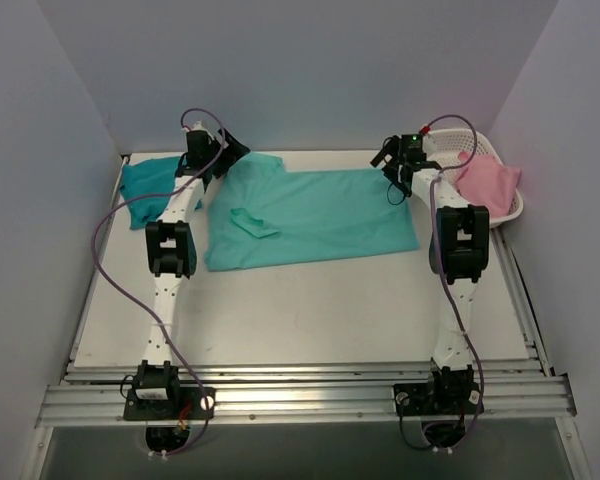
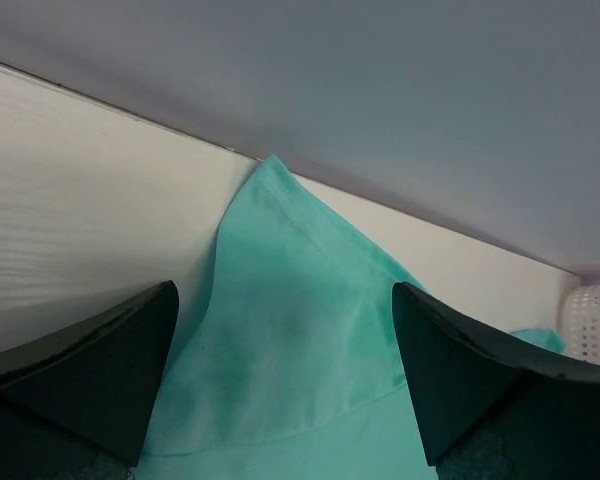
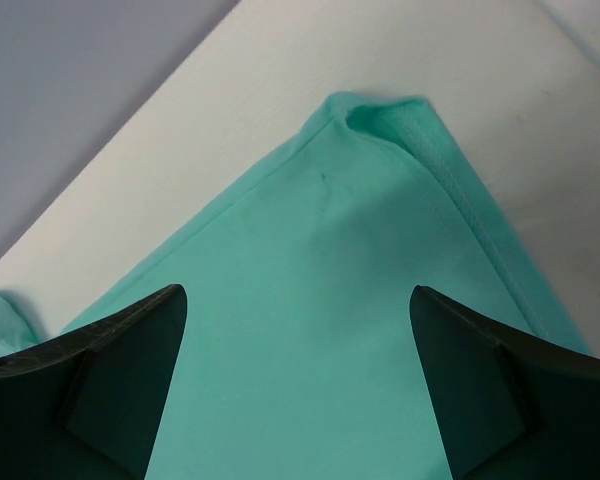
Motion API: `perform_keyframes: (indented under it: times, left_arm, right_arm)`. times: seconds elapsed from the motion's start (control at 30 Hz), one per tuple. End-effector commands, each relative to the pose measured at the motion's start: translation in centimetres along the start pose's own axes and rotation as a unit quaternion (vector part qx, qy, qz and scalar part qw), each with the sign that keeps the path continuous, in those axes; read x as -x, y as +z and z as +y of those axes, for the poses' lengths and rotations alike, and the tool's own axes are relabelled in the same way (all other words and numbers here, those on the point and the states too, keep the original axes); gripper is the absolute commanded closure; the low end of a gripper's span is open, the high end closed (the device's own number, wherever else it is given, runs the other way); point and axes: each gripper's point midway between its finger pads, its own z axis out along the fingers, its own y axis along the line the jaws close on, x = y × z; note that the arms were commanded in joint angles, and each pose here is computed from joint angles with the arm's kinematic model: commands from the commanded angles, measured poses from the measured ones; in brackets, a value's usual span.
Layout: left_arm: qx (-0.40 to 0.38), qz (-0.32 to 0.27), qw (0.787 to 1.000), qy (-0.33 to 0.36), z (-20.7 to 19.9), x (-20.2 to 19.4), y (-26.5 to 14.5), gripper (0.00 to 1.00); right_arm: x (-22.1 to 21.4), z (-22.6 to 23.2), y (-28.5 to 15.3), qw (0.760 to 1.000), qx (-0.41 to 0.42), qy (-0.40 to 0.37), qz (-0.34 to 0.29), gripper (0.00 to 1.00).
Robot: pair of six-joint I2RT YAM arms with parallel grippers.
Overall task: Fold and stack the t-shirts
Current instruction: Fold the tshirt
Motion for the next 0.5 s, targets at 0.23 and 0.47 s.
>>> perform_keyframes:
  times: [0.23, 0.47]
  left_arm:
    - [-0.056, 0.009, 0.998, -0.041, 0.2, -1.9, 1.7, 0.56]
    - [-0.061, 0.012, 0.997, -0.039, 0.5, -1.8, 1.4, 0.68]
  right_arm:
    - [4.3, -0.3, 3.7, 0.998, -0.012, -0.018, -0.058, 0.11]
    - [5.1, -1.0, 5.8, 0.998, -0.014, -0.008, -0.065, 0.12]
